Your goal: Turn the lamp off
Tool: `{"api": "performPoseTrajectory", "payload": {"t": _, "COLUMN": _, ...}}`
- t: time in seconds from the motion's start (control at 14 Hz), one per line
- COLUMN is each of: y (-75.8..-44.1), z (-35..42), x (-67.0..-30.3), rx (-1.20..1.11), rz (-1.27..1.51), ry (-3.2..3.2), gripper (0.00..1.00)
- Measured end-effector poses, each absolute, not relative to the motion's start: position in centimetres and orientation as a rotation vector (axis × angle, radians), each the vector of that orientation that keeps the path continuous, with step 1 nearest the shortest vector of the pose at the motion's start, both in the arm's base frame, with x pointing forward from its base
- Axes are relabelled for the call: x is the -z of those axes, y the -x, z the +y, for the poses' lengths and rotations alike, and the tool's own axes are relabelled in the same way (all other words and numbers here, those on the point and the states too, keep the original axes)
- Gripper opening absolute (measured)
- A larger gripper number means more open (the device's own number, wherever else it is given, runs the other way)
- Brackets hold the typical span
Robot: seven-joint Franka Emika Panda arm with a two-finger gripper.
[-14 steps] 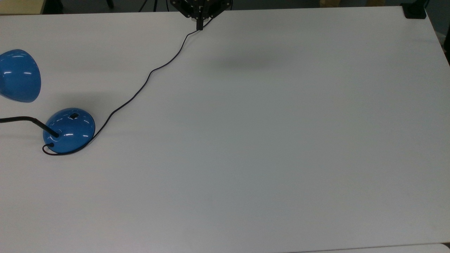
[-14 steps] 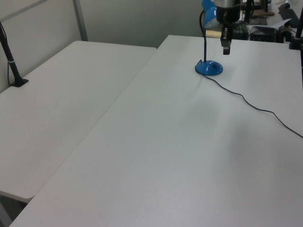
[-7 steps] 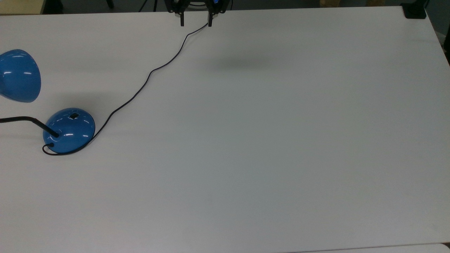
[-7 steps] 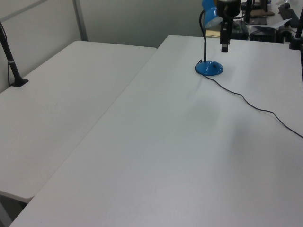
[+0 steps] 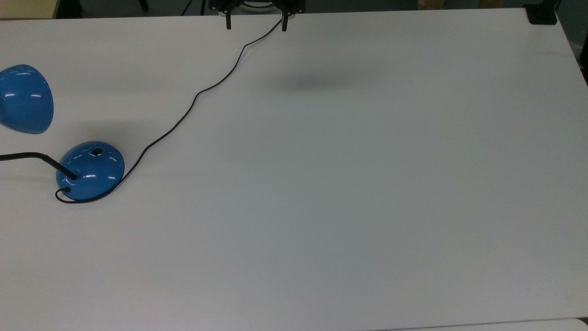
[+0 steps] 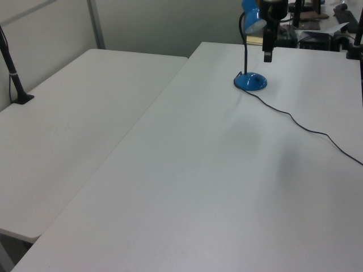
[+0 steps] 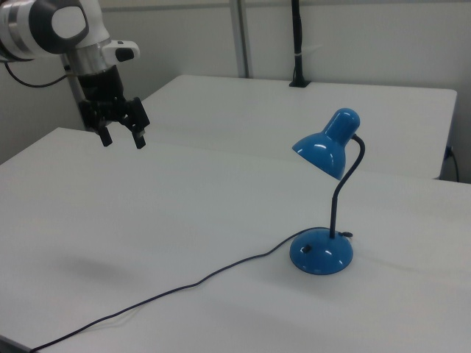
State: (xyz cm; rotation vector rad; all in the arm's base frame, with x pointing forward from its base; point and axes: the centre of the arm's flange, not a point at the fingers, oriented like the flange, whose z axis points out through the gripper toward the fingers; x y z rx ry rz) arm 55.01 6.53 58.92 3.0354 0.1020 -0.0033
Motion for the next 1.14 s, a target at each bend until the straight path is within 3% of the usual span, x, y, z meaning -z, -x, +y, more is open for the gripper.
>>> {"api": "performPoseTrajectory", "payload": {"t": 0.5, "y": -55.0, "z": 6.1, "x": -59.1, "rx": -0.002, "rz": -0.128, "ry": -3.081, "gripper": 1.00}}
{"api": "performPoseTrajectory", "payload": {"t": 1.14, "y": -55.2, "z": 5.3, "x": -60.1, "rx": -0.030, "rz": -0.153, "ry": -3.089, "gripper": 1.00}}
